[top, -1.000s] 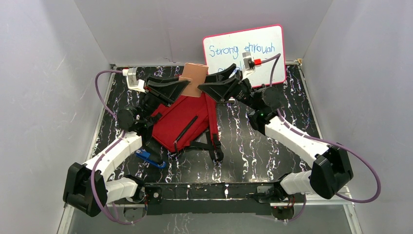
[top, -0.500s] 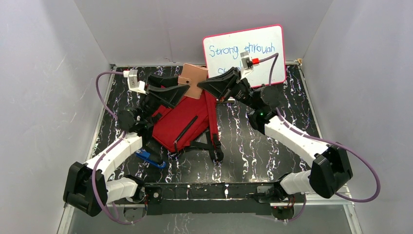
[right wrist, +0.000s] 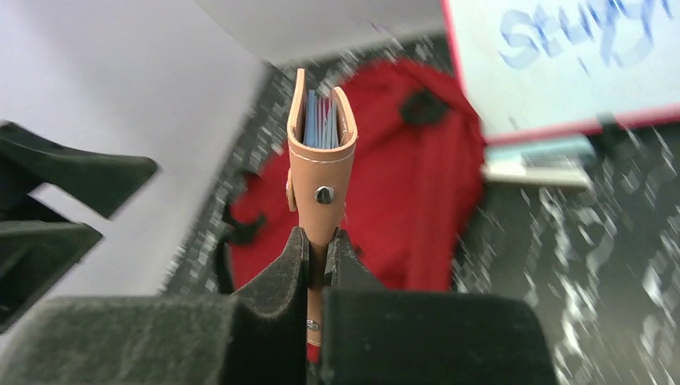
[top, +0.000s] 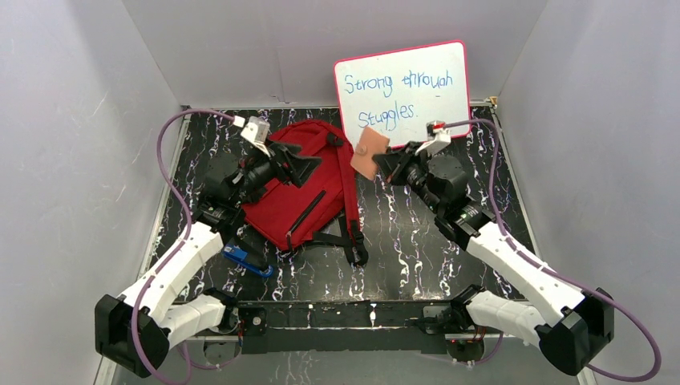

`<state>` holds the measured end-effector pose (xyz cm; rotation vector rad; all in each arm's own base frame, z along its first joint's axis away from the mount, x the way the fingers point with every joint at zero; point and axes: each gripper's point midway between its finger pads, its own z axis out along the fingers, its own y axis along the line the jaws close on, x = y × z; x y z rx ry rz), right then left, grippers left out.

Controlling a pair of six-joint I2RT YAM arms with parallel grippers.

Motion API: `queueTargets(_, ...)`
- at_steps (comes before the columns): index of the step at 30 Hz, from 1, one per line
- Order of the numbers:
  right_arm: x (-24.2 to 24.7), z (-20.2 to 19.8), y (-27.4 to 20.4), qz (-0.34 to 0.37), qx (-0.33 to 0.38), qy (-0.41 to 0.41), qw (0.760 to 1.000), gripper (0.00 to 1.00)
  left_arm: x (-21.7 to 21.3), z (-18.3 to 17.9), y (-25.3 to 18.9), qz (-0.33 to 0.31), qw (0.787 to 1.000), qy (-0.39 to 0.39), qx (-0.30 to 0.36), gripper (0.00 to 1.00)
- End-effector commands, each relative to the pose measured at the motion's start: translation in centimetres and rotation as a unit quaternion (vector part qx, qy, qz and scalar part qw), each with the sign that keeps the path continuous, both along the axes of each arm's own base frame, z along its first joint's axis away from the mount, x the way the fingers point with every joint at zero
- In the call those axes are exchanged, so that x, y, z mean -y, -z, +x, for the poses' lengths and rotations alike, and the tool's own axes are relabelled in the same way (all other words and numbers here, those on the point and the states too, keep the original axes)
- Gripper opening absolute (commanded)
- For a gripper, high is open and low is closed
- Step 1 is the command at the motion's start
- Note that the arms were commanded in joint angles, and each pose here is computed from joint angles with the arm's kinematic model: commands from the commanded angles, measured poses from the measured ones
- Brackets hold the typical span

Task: Pack the student bag
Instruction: Pick up the personal item from the center of the board, then place the personal item in the student bag.

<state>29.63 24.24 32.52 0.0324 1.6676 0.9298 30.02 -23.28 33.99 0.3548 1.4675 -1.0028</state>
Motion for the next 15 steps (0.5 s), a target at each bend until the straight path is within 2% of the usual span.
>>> queueTargets(1,2.9,-0.5,5.8,-0.061,-0.075,0.057,0.994,0.00,-3.1,-0.2,9.4,0.183,0.976,-0.049,-0.108,0.78)
queueTargets(5,2.5,-0.8,7.7,-0.078,-0.099,0.045,0.991,0.00,-4.3,-1.3,13.2,0.257,0.947,-0.037,-0.188,0.73)
queueTargets(8,2.1,-0.6,8.3,-0.089,-0.109,0.037,0.989,0.00,-4.5,-2.6,14.9,0.290,0.927,-0.012,-0.236,0.74)
queueTargets(11,1.5,-0.5,8.3,-0.092,-0.107,0.023,0.990,0.00,-5.6,-2.7,16.3,0.312,0.913,-0.033,-0.262,0.74)
queueTargets(15,1.0,-0.5,8.6,-0.095,-0.108,0.012,0.989,0.00,-6.7,-2.4,18.0,0.348,0.899,-0.047,-0.261,0.80)
